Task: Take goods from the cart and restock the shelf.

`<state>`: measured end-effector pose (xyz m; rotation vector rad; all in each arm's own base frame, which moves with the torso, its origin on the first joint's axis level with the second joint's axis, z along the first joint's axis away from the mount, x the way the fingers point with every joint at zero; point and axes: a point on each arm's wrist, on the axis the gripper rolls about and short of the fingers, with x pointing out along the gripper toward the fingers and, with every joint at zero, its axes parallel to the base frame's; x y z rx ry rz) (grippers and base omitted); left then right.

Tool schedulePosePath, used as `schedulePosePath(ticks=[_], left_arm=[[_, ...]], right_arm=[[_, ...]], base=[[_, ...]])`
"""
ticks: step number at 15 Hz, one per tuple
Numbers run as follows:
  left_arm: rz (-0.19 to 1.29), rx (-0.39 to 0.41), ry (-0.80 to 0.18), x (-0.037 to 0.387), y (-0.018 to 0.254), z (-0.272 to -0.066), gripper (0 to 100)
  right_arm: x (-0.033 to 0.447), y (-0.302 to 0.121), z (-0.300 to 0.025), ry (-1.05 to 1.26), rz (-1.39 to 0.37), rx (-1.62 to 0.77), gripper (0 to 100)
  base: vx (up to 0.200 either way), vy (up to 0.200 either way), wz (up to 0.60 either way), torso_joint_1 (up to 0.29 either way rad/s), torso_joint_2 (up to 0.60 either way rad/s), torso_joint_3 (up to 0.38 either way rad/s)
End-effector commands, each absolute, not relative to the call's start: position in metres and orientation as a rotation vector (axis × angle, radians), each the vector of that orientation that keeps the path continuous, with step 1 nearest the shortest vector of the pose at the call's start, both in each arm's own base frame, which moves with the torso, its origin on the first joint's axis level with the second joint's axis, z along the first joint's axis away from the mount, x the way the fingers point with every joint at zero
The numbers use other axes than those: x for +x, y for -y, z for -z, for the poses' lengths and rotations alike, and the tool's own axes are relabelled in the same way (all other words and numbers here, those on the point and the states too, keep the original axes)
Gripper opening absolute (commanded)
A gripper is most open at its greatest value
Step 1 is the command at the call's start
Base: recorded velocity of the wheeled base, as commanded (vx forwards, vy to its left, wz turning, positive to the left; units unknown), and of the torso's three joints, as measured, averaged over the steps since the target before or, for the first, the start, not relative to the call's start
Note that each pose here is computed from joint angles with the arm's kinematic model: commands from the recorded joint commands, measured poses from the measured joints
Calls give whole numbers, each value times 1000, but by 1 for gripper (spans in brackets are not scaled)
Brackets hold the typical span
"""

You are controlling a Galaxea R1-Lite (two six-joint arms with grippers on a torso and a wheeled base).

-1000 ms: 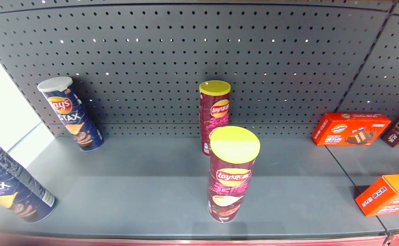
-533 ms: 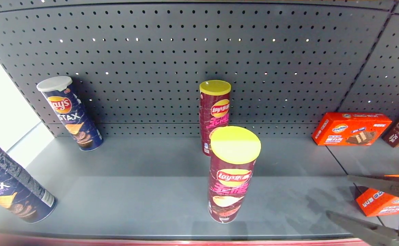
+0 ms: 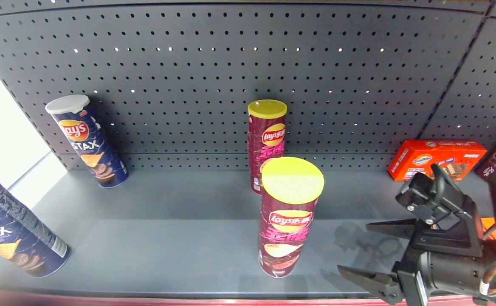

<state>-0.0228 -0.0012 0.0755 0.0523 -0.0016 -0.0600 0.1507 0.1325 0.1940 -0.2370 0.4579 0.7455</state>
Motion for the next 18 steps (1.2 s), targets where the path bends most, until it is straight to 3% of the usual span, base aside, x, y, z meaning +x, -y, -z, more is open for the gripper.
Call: schedulePosePath(ticks=[1, 18], left_arm=[[60, 52, 0, -23, 1, -76, 100], [60, 52, 0, -23, 1, -76, 100]], right_arm=[[166, -147, -187, -501, -743, -254, 100], [194, -185, -177, -502, -729, -285, 100]], base=[[0, 0, 0, 0, 0, 0], [0, 0, 0, 0, 0, 0]])
